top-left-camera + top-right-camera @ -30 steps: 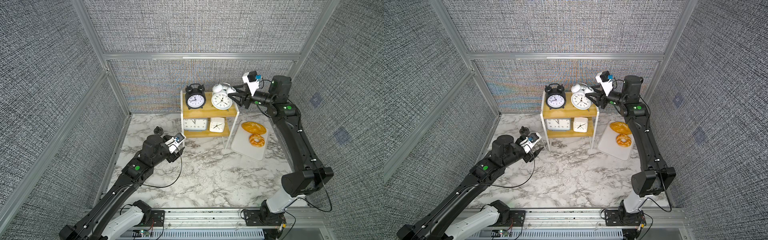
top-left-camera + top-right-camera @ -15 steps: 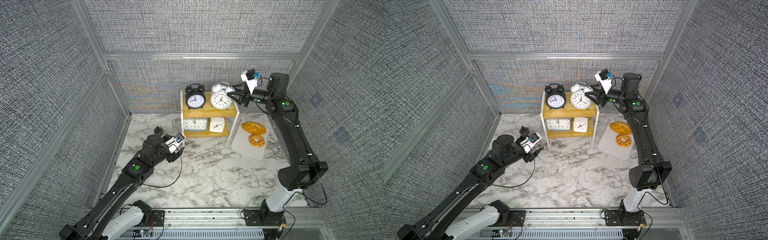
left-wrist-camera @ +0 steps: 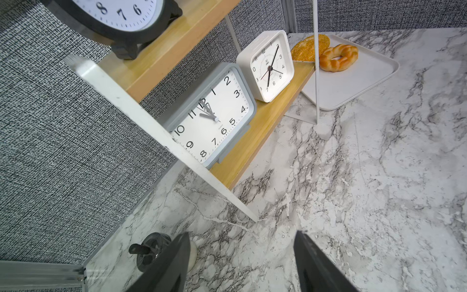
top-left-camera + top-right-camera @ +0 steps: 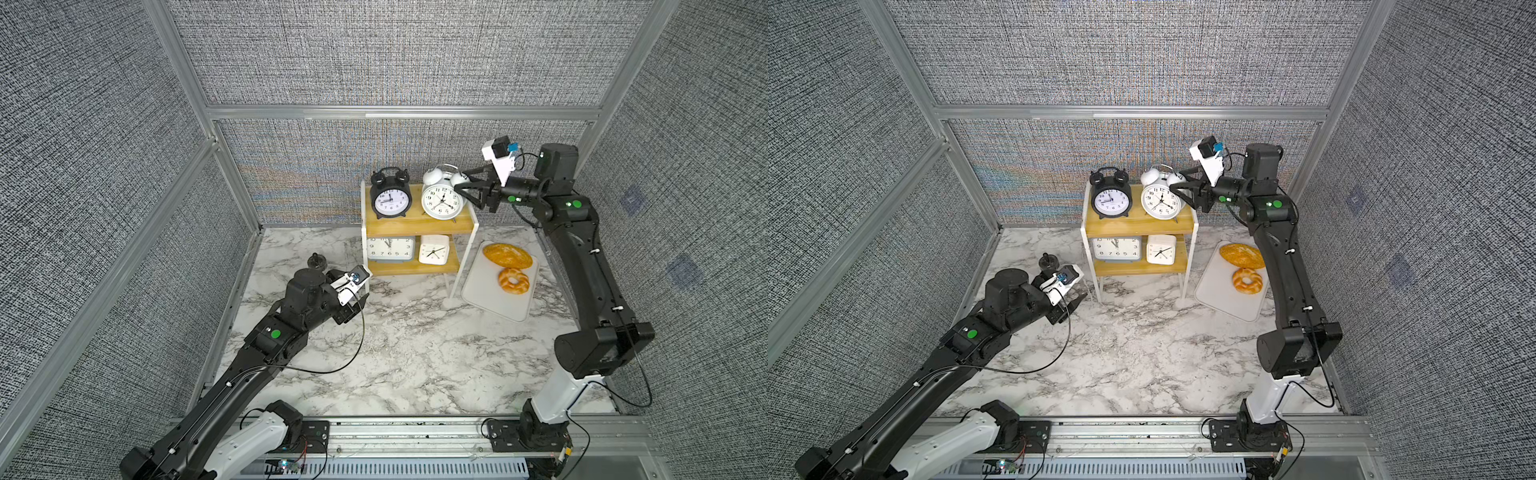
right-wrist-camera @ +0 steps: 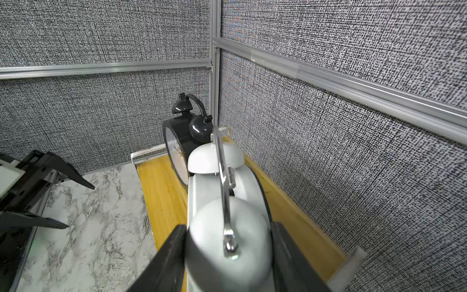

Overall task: Place the alarm clocks on the shelf by style
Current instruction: Place the alarm on the shelf.

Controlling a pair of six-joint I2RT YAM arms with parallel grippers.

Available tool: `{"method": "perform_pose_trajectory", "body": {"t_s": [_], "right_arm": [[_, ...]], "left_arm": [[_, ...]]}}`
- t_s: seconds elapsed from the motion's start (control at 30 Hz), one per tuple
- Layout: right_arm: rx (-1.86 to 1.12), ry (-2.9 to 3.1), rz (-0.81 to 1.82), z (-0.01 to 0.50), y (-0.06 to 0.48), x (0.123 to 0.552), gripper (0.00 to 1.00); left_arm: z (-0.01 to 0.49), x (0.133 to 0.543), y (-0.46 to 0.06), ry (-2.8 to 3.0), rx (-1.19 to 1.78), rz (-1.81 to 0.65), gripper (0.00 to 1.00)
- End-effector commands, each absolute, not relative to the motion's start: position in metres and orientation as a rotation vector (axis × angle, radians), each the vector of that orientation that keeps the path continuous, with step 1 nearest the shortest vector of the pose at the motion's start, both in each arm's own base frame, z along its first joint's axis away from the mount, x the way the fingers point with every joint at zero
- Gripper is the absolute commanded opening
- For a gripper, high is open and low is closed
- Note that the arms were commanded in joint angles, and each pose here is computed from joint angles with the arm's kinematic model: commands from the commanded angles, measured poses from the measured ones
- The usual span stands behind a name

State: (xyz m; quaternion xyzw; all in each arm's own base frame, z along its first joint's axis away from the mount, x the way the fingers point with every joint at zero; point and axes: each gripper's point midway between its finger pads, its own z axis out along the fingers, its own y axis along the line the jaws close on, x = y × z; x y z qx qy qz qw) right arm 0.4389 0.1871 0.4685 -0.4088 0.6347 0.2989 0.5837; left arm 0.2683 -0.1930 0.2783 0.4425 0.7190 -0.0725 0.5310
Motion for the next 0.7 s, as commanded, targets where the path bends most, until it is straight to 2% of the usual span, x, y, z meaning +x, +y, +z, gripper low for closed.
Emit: {"method": "perform_pose_trajectory", "body": {"t_s": [0.0,0.67], "right_arm": [[-0.968,1.435,0.703,0.48,0.189,0.435,0.43],[-0.961,1.471,0.712,0.466,0.19,0.447,0.45]], "left_arm": [[0.282,0.268,-0.195,1.702,1.056,-0.183,0.71],[0.279,0.27,-0.195,1.708,1.065,-0.184,0.71]]}}
